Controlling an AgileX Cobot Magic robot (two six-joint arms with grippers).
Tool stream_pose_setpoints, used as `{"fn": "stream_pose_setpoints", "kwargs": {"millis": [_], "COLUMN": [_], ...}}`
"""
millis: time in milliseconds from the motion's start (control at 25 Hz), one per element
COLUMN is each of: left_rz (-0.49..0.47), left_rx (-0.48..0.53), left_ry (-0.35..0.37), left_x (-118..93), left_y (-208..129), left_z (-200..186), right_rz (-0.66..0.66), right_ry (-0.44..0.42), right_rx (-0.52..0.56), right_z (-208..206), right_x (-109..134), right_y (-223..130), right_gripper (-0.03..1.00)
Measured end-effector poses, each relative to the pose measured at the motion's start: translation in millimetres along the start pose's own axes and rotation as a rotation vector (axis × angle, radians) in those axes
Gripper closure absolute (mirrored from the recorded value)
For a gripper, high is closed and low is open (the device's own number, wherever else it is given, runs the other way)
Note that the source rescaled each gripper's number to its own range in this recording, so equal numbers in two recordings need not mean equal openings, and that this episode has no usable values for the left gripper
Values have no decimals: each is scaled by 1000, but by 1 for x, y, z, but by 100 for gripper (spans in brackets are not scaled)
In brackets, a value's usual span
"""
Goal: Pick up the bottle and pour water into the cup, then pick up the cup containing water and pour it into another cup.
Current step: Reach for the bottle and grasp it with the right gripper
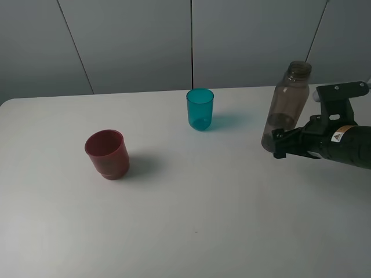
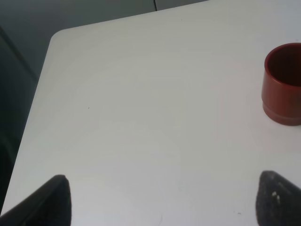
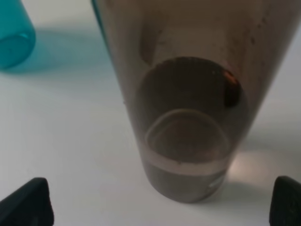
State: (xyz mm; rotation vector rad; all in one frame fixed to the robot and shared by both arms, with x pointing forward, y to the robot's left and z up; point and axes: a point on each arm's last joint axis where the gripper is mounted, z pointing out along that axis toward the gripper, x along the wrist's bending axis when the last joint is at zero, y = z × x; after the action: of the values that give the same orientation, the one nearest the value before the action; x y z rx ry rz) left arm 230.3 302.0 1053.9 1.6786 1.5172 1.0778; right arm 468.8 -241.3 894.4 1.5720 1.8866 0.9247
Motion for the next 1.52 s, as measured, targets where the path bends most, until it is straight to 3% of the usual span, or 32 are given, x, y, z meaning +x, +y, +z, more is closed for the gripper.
{"fn": "stream_pose_setpoints", "kwargs": {"millis": [400, 800, 1520], "left_rz": [0, 0, 1], "left_rx": [0, 0, 0], "left_ry": [0, 0, 2], "left_x": [0, 0, 0], "left_y": [0, 0, 0], "left_z": [0, 0, 0], "right_rz": [-5, 16, 13], "right_ry": [26, -10, -53], "right_rx": [-55, -78, -273], "right_z": [19, 25, 39], "right_x": [2, -2, -7], "right_y": [-9, -15, -16], "right_gripper": [-3, -3, -3]}}
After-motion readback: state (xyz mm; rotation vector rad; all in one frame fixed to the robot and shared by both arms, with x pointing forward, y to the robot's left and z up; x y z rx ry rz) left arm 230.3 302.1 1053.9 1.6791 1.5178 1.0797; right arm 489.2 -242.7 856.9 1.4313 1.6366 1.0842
